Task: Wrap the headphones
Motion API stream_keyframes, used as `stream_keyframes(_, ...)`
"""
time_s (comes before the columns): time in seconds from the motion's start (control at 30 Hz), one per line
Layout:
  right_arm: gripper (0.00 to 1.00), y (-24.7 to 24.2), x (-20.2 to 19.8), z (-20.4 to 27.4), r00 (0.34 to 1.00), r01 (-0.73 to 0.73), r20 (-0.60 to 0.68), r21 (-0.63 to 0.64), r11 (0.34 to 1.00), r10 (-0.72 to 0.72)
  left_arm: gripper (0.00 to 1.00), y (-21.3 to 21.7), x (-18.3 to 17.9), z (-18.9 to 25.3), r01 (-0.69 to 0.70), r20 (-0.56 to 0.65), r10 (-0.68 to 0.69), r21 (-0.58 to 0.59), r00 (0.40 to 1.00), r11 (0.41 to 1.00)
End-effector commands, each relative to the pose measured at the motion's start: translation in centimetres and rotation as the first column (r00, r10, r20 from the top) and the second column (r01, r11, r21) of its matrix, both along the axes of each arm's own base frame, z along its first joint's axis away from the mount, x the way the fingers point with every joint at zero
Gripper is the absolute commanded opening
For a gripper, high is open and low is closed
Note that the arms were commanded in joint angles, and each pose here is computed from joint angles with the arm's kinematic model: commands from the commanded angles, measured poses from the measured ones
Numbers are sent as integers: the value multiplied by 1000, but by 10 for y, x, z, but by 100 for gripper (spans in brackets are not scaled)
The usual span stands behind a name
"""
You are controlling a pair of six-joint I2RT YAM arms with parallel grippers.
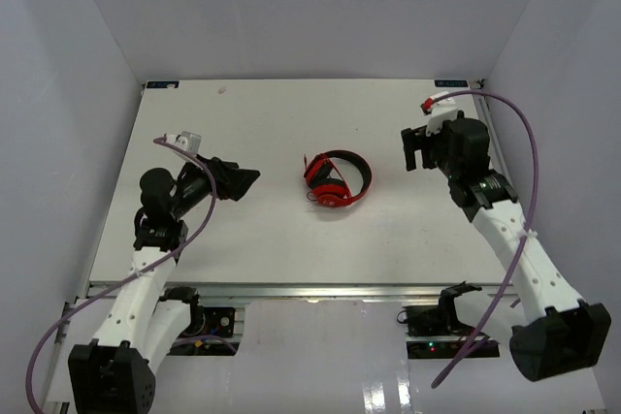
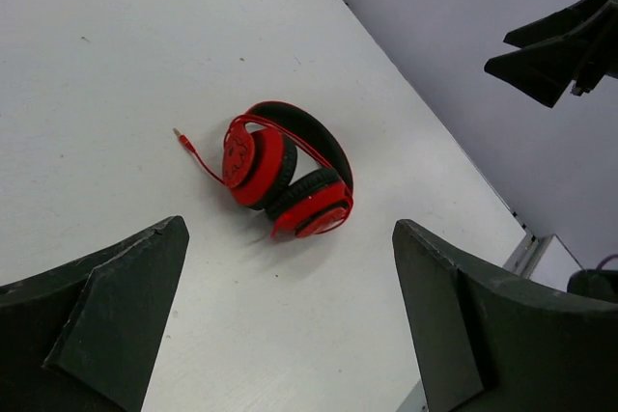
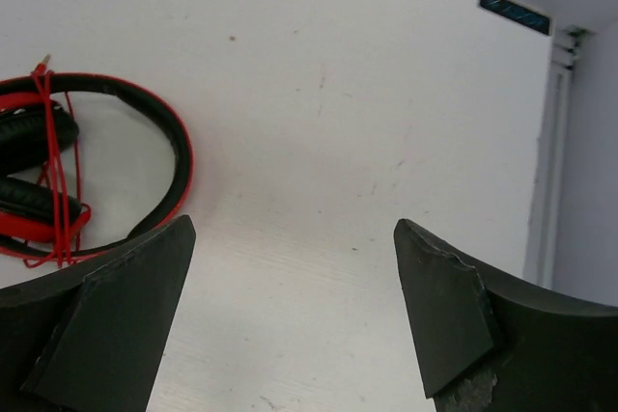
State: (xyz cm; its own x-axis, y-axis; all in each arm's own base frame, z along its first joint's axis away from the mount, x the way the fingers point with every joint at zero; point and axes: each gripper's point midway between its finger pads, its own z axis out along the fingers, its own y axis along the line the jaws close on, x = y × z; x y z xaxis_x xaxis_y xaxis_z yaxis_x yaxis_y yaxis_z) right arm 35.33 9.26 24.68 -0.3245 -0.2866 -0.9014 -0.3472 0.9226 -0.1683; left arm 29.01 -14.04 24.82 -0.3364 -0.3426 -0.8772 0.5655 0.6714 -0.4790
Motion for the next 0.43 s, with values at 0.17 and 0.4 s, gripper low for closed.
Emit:
stream_keyframes(0.17,90,-61,-45,3,960,252,137,-43,967,-244,98,-4,-49,-4,83,48,-86,61,995,995)
stream_keyframes(0.4,90,-30,-58,-16,996,11,87,-64,998,-5,98,-6,-47,-6,92,31,-94,59,995,994)
